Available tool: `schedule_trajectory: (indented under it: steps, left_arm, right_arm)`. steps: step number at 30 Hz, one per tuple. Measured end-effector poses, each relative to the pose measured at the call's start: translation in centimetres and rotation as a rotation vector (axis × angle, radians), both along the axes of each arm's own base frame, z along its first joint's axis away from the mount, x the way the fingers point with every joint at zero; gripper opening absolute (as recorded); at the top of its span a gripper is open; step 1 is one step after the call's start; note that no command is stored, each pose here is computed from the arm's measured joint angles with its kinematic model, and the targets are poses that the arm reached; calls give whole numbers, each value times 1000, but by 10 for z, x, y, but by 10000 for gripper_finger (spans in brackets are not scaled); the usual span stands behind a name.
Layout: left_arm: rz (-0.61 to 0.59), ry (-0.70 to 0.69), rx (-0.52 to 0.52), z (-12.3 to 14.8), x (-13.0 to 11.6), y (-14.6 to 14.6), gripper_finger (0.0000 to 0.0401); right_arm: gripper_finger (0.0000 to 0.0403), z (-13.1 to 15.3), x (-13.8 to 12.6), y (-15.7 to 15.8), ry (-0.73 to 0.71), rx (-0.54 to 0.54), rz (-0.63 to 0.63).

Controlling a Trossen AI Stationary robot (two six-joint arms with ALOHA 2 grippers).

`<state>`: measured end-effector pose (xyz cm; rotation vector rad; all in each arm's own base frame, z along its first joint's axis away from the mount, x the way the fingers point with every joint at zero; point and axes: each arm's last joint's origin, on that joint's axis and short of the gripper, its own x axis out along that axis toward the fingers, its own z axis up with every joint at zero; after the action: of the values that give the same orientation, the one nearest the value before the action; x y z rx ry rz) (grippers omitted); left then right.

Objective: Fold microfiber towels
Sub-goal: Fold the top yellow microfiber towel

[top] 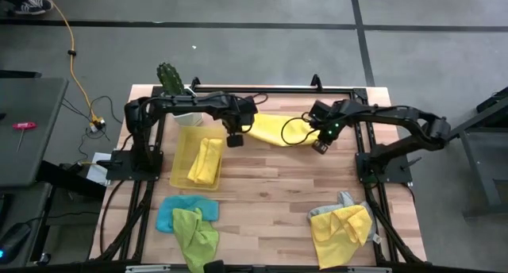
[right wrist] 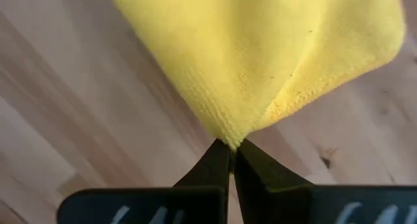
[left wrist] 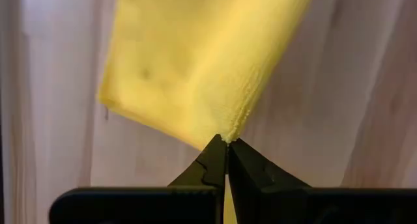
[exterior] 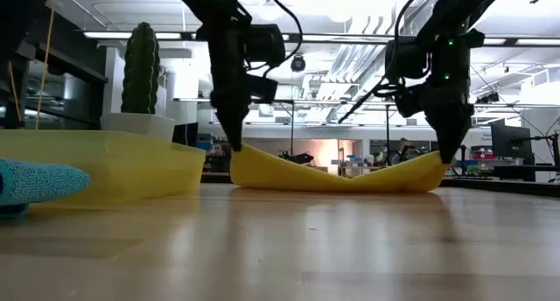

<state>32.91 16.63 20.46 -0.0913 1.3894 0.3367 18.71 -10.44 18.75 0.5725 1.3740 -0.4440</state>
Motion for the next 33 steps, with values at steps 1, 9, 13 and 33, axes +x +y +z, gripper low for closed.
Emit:
schedule_trajectory:
  steps: [1, 9, 13, 33]
  left_arm:
    - [23, -18, 4, 1, 1, 2, 0]
    - [161, -142, 70, 4, 3, 23, 0]
    - [234, -183, 100, 6, 1, 34, 0]
    - [369, -218, 311, -38, -14, 43, 0]
  right_arm:
    - [1, 0, 0, -2, -8, -9, -27]
    - [0, -1, -9, -28, -25, -69, -214]
    - [0, 0, -16, -39, -20, -96, -271]
    - [0, -13, -17, -72, -1, -267, -432]
